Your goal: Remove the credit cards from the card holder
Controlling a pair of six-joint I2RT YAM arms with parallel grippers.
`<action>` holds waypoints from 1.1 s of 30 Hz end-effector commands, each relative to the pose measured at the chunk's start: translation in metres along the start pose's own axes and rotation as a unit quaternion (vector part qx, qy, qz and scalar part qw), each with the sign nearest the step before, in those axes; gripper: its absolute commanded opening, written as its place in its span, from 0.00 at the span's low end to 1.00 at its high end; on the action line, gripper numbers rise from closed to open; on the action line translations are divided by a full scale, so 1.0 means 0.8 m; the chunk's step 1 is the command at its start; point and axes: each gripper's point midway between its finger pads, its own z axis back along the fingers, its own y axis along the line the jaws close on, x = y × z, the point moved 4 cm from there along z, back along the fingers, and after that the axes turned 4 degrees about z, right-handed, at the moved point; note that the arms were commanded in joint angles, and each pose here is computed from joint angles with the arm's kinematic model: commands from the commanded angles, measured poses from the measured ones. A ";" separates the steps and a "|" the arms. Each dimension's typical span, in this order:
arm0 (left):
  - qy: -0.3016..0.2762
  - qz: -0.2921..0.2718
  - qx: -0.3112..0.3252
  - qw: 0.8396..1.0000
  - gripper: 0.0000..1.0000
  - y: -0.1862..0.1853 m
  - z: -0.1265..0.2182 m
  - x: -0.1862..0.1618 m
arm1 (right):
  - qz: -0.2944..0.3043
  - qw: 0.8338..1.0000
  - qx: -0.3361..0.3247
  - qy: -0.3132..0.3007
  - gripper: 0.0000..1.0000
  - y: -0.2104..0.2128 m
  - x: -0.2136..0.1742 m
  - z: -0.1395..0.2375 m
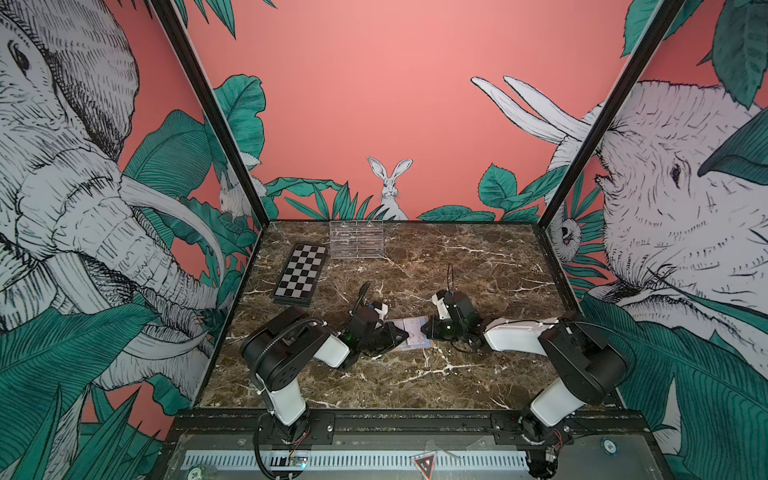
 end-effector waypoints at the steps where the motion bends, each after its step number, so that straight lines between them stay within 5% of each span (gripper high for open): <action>1: -0.001 -0.002 -0.002 1.000 0.10 0.004 0.000 -0.003 | -0.010 1.000 -0.016 0.017 0.02 -0.015 -0.014 -0.006; 5: -0.001 -0.008 0.000 1.000 0.00 0.004 0.000 -0.003 | -0.011 1.000 -0.017 0.020 0.02 -0.016 -0.015 -0.007; 25: -0.007 -0.027 0.039 0.999 0.00 0.014 0.018 -0.007 | -0.008 0.999 -0.021 0.025 0.00 -0.016 -0.015 -0.009; 29: -0.009 -0.025 0.030 0.999 0.26 0.011 0.016 -0.005 | -0.008 0.999 -0.021 0.027 0.00 -0.016 -0.016 -0.009; 33: -0.005 -0.022 0.029 0.999 0.27 0.013 0.012 -0.005 | -0.008 0.999 -0.020 0.027 0.00 -0.016 -0.016 -0.009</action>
